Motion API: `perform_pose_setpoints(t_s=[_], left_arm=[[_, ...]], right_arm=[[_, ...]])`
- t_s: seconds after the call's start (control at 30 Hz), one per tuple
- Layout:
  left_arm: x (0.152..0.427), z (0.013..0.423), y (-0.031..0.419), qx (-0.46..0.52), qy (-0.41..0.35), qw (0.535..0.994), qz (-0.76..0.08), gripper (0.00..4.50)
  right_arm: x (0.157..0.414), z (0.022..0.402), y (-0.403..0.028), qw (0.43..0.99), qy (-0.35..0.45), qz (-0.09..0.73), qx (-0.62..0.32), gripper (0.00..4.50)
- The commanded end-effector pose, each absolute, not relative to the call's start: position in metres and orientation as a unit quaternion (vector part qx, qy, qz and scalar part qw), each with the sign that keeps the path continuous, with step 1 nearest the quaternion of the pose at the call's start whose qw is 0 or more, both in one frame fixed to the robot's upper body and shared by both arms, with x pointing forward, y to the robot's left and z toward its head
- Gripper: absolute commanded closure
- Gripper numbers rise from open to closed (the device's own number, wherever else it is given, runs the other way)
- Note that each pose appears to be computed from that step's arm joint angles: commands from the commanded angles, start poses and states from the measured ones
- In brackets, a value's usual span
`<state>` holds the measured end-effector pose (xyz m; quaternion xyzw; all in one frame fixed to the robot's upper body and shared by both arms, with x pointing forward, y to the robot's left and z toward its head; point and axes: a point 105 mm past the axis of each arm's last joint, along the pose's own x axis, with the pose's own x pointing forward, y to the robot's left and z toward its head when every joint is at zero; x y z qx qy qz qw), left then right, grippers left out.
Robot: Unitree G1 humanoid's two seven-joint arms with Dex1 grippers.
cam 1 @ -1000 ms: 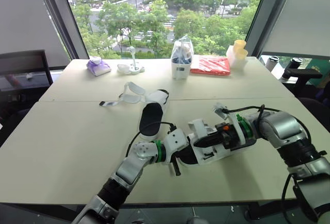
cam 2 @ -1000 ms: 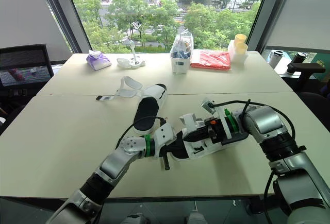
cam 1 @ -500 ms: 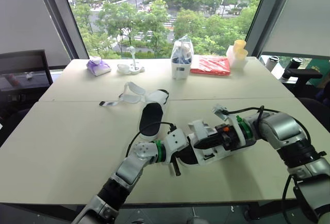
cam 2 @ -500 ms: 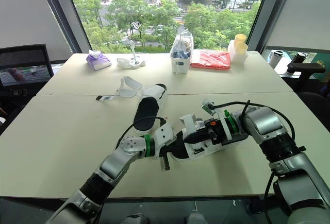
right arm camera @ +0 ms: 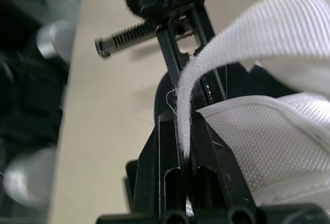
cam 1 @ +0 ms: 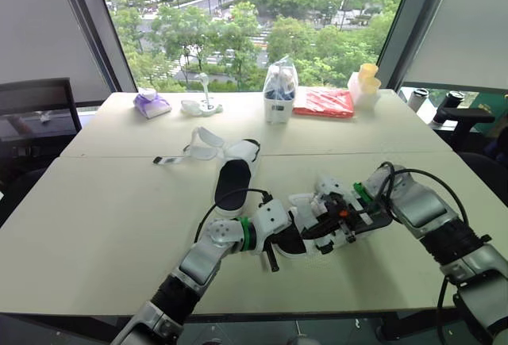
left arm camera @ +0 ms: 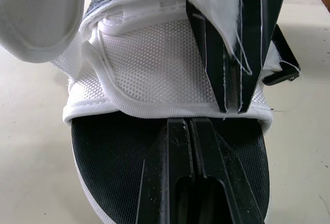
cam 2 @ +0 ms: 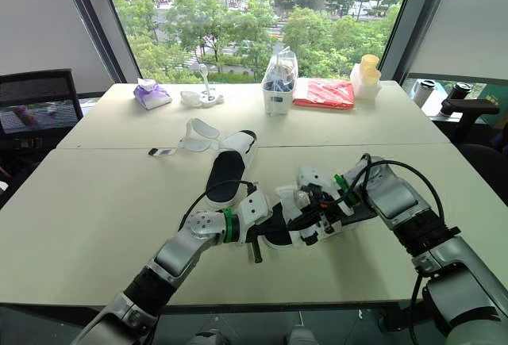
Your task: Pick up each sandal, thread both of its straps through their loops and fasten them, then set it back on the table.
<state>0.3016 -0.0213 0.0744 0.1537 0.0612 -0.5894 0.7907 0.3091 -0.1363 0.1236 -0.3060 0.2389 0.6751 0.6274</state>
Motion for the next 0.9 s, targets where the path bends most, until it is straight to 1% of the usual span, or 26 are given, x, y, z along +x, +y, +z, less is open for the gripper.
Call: perform_pose_setpoints(t_s=[0.03,0.13,0.17,0.23,0.3,0.33,0.37,0.4,0.47,0.53,0.6,0.7,0.77,0.9], left_arm=[[0.296,0.042,-0.012,0.162,0.124,0.788,-0.581,4.5],[0.295,0.041,-0.011,0.162,0.125,0.789,-0.58,4.5],[0.295,0.041,-0.011,0.163,0.125,0.789,-0.579,4.5],[0.296,0.04,-0.01,0.163,0.126,0.789,-0.579,4.5],[0.296,0.041,-0.011,0.163,0.125,0.789,-0.579,4.5],[0.296,0.041,-0.011,0.164,0.125,0.789,-0.579,4.5],[0.297,0.042,-0.01,0.164,0.124,0.789,-0.579,4.5],[0.297,0.042,-0.01,0.164,0.123,0.79,-0.578,4.5],[0.299,0.043,-0.01,0.164,0.122,0.79,-0.578,4.5],[0.3,0.044,-0.009,0.164,0.12,0.79,-0.578,4.5],[0.302,0.046,-0.009,0.165,0.116,0.791,-0.577,4.5],[0.312,0.05,-0.007,0.173,0.103,0.8,-0.566,4.5],[0.319,0.052,-0.006,0.185,0.093,0.806,-0.555,4.5],[0.332,0.059,-0.006,0.196,0.073,0.815,-0.54,4.5]], right_arm=[[0.3,0.105,-0.148,0.599,0.258,0.676,-0.343,4.45],[0.286,0.106,-0.152,0.586,0.264,0.689,-0.334,4.45],[0.283,0.106,-0.154,0.588,0.266,0.689,-0.33,4.19],[0.281,0.108,-0.157,0.598,0.267,0.683,-0.324,3.56],[0.286,0.116,-0.156,0.633,0.254,0.665,-0.306,2.62],[0.287,0.122,-0.155,0.647,0.252,0.659,-0.29,2.03],[0.29,0.139,-0.154,0.682,0.242,0.645,-0.245,1.58],[0.291,0.151,-0.153,0.702,0.237,0.637,-0.213,1.58],[0.284,0.178,-0.16,0.737,0.239,0.62,-0.126,1.58],[0.277,0.19,-0.169,0.756,0.247,0.601,-0.073,1.58],[0.269,0.194,-0.177,0.768,0.26,0.584,-0.032,1.58],[0.247,0.182,-0.193,0.777,0.299,0.553,0.014,1.58],[0.233,0.162,-0.196,0.778,0.327,0.536,0.022,1.58],[0.218,0.127,-0.195,0.782,0.355,0.511,0.028,1.58]])
